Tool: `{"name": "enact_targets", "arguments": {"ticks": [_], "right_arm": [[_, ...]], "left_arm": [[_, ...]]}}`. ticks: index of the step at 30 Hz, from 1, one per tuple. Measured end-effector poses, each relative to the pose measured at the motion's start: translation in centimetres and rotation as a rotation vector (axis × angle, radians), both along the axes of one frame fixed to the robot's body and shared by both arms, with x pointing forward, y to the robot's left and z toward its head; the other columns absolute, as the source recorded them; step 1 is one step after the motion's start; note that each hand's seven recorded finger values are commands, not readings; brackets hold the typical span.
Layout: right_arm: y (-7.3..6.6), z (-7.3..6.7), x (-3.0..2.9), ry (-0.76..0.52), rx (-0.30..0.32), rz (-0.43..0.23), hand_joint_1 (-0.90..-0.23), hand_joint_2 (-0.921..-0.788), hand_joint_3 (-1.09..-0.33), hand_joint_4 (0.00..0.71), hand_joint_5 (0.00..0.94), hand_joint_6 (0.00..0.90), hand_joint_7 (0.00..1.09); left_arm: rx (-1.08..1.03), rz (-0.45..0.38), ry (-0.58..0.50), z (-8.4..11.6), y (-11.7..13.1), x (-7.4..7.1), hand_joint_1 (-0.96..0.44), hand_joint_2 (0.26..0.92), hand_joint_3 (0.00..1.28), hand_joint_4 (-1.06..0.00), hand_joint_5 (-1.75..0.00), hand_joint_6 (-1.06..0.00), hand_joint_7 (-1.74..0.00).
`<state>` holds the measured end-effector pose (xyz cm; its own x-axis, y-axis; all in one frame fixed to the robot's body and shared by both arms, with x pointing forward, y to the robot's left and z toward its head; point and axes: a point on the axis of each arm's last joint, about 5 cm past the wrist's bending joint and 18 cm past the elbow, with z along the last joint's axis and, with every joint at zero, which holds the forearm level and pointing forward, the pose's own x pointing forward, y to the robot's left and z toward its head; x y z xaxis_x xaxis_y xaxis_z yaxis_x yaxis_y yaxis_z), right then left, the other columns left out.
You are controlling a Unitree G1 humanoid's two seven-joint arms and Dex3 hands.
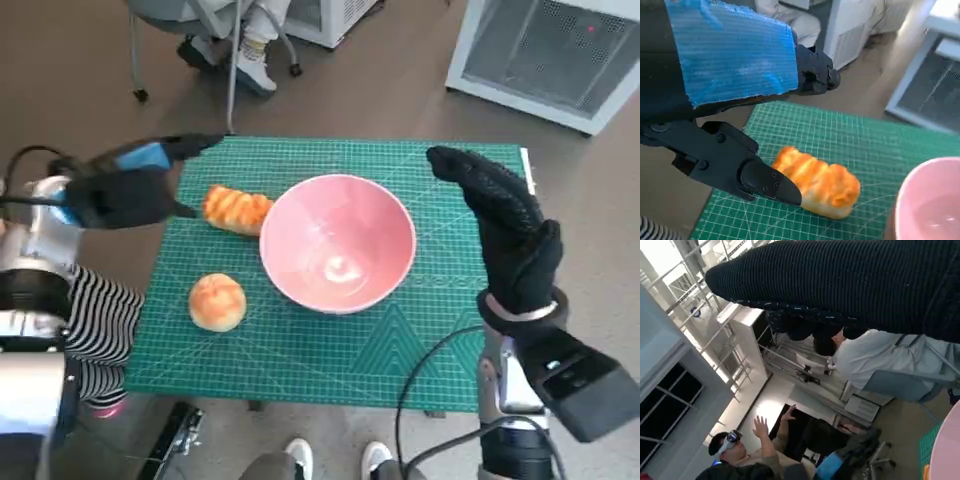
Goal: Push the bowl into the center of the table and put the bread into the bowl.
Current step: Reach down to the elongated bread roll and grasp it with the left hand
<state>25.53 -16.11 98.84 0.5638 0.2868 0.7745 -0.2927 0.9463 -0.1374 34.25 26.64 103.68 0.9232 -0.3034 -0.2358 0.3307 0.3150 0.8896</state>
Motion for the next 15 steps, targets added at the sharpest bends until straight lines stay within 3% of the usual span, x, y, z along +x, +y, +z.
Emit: {"name": "enact_targets", "arguments": {"ticks": [15], "right_arm": [[-0.5, -0.2, -0.47, 0.018, -0.008, -0.007, -0.711, -0.921, -0.681, 0.153, 0.005, 0.124, 0.31]], "left_arm": [[0.137, 0.037, 0.059, -2.3, -2.5, 0.9, -0.22, 0.78, 0.0, -0.12, -0.01, -0.26, -0.01]]}}
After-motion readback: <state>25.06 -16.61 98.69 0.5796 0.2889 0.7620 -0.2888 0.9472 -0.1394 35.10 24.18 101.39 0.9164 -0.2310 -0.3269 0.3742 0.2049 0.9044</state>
